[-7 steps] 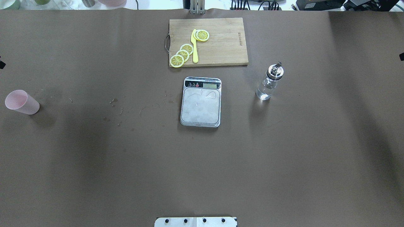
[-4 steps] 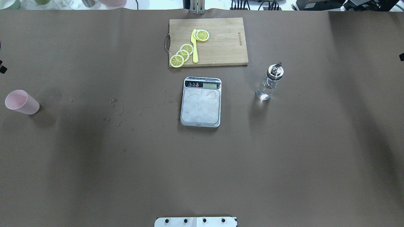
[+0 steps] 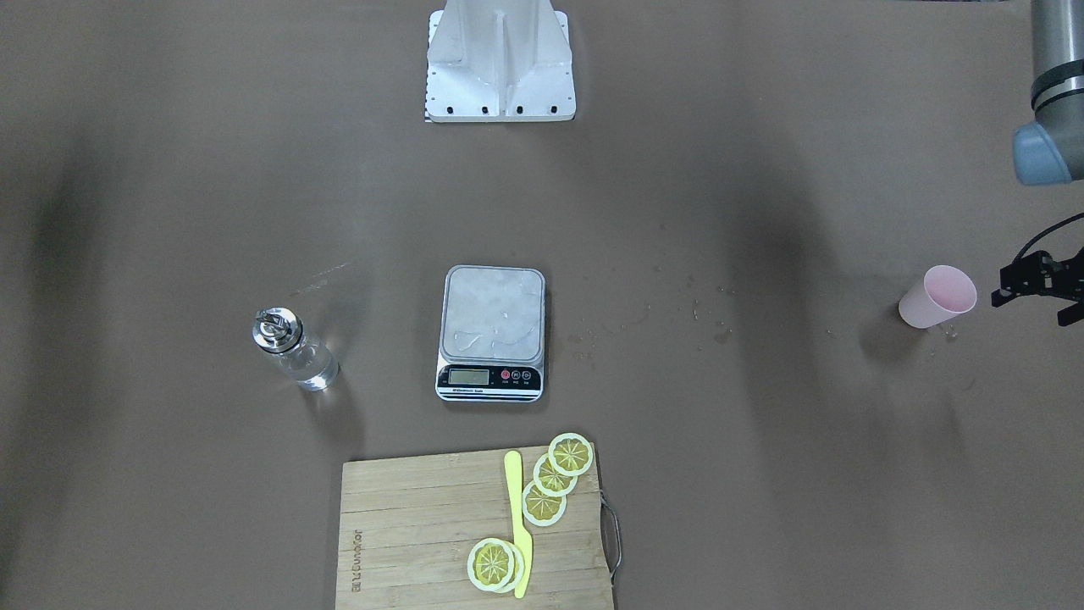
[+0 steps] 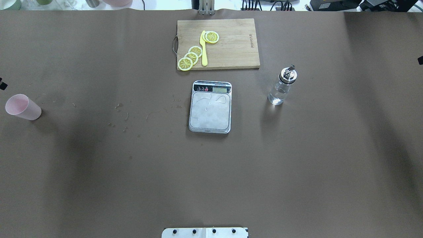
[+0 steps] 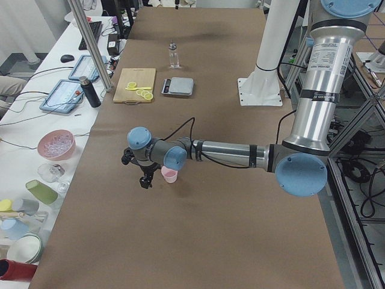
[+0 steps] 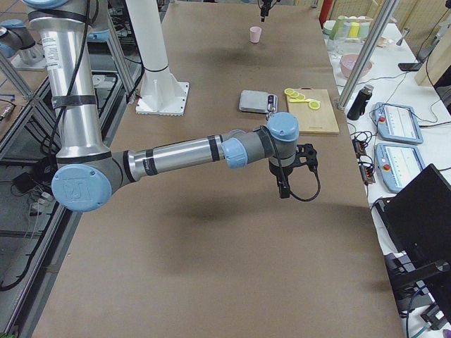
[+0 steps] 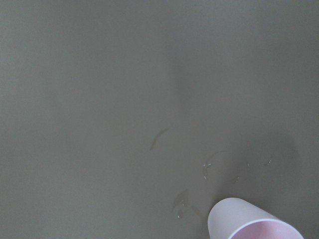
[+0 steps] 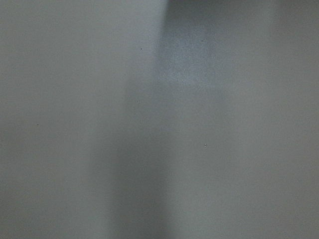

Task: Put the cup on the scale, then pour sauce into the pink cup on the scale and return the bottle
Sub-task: 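Reach the left gripper to the pink cup and grasp it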

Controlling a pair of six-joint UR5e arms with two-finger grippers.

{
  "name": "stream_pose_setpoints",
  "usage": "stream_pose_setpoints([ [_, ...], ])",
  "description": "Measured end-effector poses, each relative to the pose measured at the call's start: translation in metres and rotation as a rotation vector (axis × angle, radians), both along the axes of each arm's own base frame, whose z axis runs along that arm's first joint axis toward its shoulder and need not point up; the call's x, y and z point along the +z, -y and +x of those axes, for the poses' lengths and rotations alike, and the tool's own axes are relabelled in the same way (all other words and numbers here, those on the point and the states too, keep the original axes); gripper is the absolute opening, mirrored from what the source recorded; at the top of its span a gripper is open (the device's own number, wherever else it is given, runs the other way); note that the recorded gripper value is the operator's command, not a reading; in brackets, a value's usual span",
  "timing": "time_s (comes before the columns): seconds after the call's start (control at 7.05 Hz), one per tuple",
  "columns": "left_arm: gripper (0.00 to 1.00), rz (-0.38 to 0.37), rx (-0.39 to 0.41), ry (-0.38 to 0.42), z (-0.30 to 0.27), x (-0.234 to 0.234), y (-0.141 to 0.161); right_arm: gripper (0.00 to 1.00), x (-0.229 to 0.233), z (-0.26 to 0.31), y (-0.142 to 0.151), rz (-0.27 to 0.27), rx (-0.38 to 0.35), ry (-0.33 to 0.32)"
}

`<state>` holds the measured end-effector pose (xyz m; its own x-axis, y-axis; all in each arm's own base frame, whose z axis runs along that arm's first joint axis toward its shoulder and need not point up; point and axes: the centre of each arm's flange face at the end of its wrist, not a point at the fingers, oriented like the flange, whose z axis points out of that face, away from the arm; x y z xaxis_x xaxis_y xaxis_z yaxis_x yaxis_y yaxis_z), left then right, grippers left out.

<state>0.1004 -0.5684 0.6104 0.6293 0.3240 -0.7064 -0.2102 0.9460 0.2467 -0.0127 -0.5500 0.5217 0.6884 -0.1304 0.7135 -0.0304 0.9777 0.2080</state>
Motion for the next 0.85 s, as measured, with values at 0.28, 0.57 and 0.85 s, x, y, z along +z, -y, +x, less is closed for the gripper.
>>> stream_pose_setpoints([
  [0.28,0.97,0.0,0.001,-0.017,0.03,-0.001,-0.009,1.0,0.002,0.0,0.0,-0.004,0.0,0.0],
  [0.57,0.97,0.007,-0.002,-0.029,0.035,0.008,-0.024,1.0,0.003,-0.001,0.0,-0.005,-0.001,-0.001],
  [0.85,0.89,0.01,-0.009,-0.035,0.034,0.014,-0.031,1.0,0.003,-0.001,0.0,-0.006,-0.002,-0.001],
])
